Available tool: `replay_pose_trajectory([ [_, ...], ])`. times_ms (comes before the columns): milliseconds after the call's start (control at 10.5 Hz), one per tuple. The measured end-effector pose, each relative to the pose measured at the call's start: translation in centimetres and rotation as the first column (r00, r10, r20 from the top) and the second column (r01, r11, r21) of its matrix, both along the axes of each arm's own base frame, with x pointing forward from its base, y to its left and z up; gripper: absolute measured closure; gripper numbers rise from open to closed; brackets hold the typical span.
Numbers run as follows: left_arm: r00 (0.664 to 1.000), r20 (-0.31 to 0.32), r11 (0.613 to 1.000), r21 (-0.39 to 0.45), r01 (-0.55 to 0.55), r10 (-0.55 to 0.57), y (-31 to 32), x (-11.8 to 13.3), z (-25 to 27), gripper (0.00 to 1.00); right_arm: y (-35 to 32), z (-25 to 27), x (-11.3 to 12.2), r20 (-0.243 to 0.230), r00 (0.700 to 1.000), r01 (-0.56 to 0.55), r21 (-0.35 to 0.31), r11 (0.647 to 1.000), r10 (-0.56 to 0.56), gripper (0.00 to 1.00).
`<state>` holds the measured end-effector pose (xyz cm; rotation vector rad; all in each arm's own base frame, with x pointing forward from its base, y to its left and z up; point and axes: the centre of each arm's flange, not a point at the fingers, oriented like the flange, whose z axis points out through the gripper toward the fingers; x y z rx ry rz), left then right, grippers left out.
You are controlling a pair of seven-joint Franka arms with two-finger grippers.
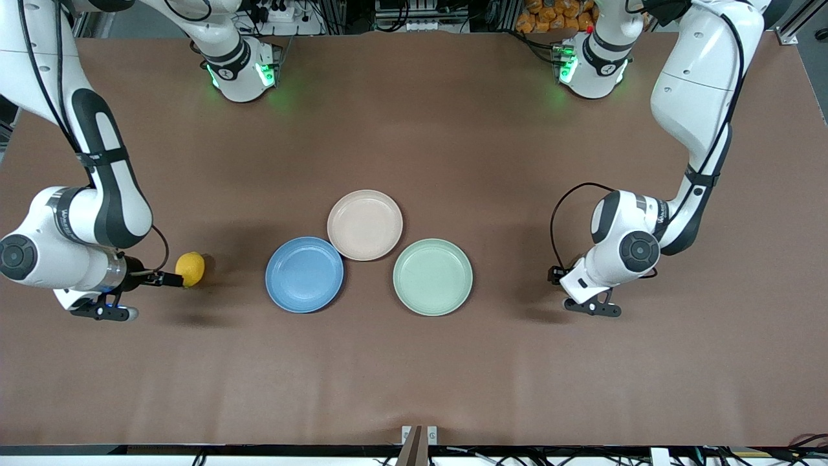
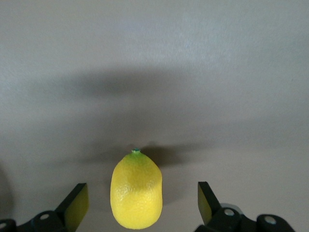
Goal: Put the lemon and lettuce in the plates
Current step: 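Close the left gripper on the lettuce while the right gripper grasps the lemon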
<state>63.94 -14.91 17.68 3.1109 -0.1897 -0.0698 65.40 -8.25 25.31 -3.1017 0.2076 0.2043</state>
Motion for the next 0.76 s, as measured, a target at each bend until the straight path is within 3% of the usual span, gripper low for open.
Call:
replay_pose_trajectory([
  [382, 0.999, 0.008, 0.999, 0.004, -0.049, 0.048, 0.5, 0.2, 0.4, 0.92, 0.3, -0.8, -0.5, -0.018, 1.000, -0.001, 0.005, 1.000, 0.002, 0.00],
  [477, 0.997, 0.013, 0.998, 0.001, -0.070, 0.070, -0.2, 0.2, 0.6, 0.96, 0.5, -0.9, -0.5, -0.019, 1.000, -0.005, 0.007, 1.000, 0.005, 0.00],
  [763, 0.989, 0.054, 0.990, -0.018, -0.137, 0.137, -1.8, 0.8, 2.8, 0.96, 0.7, -2.6, -0.5, -0.009, 1.000, -0.006, 0.009, 1.000, 0.006, 0.00],
])
